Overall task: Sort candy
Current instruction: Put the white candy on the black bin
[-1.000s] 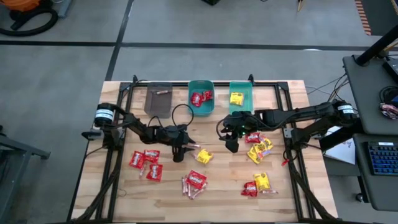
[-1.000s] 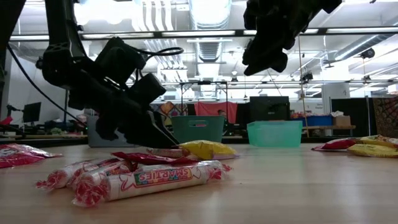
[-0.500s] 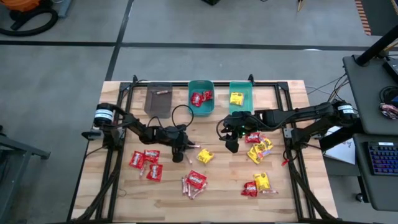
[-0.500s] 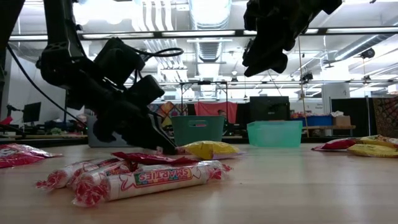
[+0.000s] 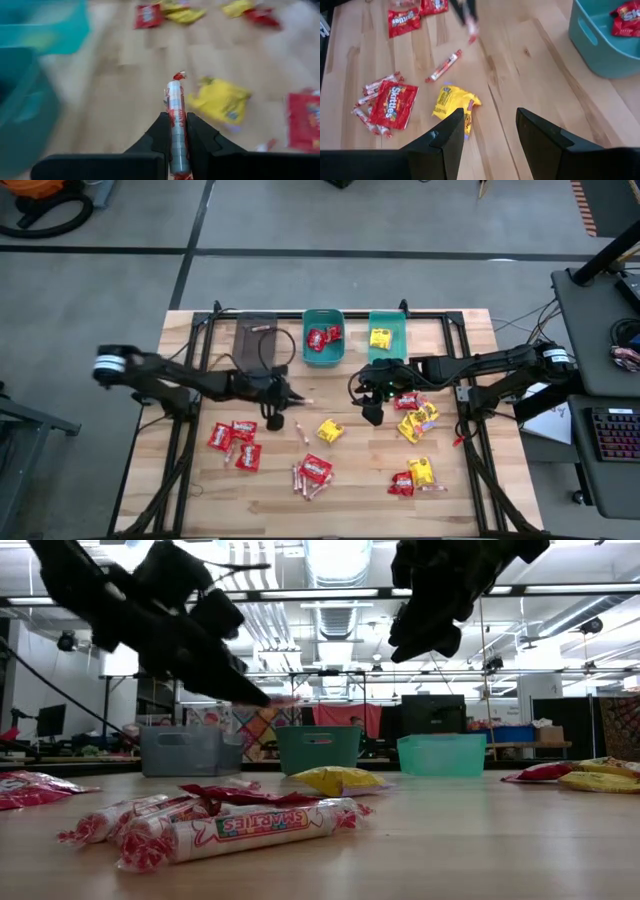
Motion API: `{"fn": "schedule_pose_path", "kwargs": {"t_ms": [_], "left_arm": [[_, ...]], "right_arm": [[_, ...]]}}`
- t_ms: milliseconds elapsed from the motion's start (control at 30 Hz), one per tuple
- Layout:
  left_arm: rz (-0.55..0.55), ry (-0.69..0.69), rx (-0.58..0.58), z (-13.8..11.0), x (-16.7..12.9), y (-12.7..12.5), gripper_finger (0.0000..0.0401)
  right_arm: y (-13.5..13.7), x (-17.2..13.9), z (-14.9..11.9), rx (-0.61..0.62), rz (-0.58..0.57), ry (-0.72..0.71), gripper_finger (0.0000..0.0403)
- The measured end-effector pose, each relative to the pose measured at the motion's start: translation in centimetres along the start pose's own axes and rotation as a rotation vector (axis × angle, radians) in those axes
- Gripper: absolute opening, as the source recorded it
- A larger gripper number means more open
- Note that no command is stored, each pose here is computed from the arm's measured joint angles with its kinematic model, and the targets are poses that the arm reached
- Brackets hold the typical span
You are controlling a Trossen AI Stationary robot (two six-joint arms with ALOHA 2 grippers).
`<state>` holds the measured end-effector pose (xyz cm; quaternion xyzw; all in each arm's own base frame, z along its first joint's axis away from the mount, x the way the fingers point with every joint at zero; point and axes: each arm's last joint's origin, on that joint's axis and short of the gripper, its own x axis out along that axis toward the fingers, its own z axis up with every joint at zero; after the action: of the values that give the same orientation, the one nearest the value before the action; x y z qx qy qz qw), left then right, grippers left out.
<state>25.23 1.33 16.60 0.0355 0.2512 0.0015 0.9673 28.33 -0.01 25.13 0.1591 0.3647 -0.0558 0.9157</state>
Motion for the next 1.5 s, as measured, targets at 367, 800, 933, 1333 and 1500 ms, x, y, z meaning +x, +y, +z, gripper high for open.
{"fn": "schedule_pose_path", "kwargs": {"t_ms": [367,800,933,1333,1500], "left_arm": [[0.709,0.288,-0.232,0.9,-9.2,6.0,0.0014],[0.433,0.367,-0.136,-2.4,-11.0,13.3,0.0019],[0.433,0.404,-0.154,-2.7,-10.8,15.2,0.0021],[0.397,0.555,-0.162,-3.6,-8.4,18.8,0.0023],[0.391,0.570,-0.169,-3.4,-7.4,20.4,0.0023]], "right_arm": [[0.0,0.0,0.3,-0.007,-0.009,-0.033,0.0171],[0.0,0.0,0.3,-0.023,-0.009,-0.036,0.0171],[0.0,0.0,0.3,-0.023,-0.009,-0.036,0.0171],[0.0,0.0,0.3,-0.037,-0.009,-0.035,0.0171],[0.0,0.0,0.3,-0.041,-0.009,-0.035,0.0171]]}}
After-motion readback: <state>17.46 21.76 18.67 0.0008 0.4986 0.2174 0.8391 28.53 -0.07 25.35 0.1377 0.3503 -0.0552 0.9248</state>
